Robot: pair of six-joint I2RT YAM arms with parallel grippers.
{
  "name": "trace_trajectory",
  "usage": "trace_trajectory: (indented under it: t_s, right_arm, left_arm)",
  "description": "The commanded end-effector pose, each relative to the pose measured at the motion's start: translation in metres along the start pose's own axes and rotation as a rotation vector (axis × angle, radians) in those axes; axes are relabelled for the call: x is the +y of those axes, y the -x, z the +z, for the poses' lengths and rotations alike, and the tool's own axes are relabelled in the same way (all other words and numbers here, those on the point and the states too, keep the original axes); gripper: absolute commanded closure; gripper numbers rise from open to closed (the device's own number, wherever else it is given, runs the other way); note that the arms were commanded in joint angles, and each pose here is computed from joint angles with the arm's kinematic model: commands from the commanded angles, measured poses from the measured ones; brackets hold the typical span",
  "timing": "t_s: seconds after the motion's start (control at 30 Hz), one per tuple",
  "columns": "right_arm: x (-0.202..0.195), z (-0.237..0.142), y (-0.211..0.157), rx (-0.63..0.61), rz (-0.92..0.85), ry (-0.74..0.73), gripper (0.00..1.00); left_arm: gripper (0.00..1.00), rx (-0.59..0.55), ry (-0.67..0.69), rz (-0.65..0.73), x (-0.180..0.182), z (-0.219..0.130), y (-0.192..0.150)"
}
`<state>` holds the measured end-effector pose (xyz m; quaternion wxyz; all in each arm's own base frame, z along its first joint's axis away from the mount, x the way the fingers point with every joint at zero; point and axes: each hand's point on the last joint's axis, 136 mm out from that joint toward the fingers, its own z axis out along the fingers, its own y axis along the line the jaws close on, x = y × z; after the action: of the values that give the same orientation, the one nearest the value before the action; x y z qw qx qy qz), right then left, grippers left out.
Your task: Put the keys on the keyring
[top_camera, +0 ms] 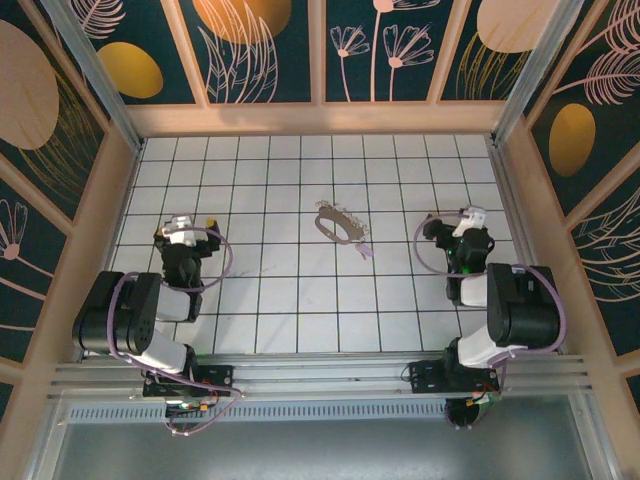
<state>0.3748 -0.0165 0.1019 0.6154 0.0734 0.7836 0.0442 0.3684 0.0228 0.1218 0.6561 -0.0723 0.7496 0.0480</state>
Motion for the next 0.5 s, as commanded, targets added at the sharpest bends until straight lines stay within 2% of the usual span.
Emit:
trace_trajectory:
  t_s: [0.0, 0.17, 0.47]
  right_arm:
    - [0.0104, -0.0049, 0.0195, -0.102, -0.034, 0.071, 0.01]
    - [0.0109, -0.0035, 0.0179, -0.1, -0.063, 0.006, 0.01]
    - [0.0105, -0.001, 0.0178, -0.09, -0.06, 0.016, 0.01]
  left_arm:
    - [0.01, -0.029, -0.06, -0.036, -0.0067, 0.0083, 0.0134]
    - [0.01, -0.026, -0.062, -0.039, -0.0069, 0.0089, 0.0134]
    - [0.01, -0.022, -0.06, -0.039, -0.0065, 0.0101, 0.0128]
